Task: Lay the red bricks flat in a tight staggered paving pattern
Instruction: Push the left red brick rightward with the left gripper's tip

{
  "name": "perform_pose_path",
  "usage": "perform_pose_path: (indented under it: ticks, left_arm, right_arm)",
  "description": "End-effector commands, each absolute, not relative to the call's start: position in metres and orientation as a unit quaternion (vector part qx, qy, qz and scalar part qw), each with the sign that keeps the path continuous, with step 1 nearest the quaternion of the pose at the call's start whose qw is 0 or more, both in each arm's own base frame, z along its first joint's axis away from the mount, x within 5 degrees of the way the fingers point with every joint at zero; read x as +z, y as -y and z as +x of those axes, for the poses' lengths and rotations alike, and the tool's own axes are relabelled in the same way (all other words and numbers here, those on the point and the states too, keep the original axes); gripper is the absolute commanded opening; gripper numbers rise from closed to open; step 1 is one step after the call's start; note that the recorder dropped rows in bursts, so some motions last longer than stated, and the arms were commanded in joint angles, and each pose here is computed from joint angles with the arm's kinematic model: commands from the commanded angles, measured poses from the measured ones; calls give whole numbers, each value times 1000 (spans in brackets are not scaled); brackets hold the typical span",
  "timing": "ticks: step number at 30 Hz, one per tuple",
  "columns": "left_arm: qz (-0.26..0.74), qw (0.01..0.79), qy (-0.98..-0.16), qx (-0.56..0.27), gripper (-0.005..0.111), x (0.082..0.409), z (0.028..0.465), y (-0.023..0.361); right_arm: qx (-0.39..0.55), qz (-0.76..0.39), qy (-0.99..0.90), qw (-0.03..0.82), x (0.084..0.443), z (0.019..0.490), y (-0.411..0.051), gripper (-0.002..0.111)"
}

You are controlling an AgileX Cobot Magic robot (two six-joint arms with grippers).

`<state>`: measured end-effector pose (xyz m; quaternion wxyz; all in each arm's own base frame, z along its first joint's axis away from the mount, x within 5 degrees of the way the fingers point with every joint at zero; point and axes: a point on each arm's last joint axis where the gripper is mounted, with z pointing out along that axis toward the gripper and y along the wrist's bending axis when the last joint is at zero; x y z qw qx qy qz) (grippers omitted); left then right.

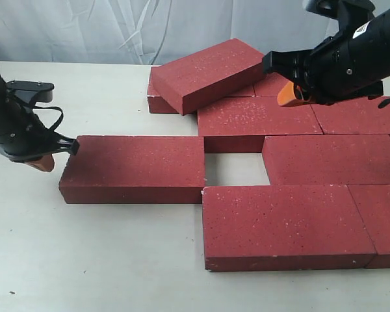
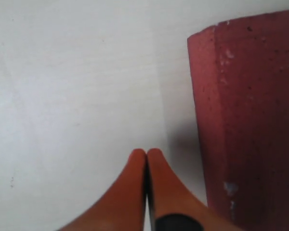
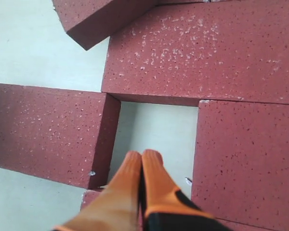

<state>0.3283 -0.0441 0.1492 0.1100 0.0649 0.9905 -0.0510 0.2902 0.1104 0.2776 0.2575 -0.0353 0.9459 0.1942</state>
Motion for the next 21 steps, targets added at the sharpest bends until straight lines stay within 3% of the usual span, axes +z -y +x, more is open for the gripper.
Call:
perform_pose_path:
  ticks: [1,9,21]
  left_arm:
    - [45,120,-990,-65,0,148,331,47]
    - [22,92,-989,-111,0,127,334,56]
    - [31,95,-987,-126,0,128,334,69]
  right_arm:
    - [198,-29,-942,269,281,291,-109,-1]
    - [198,-29,-941,273,281,291,-109,-1]
    - [199,-27,-938,281,282,293,-109,-1]
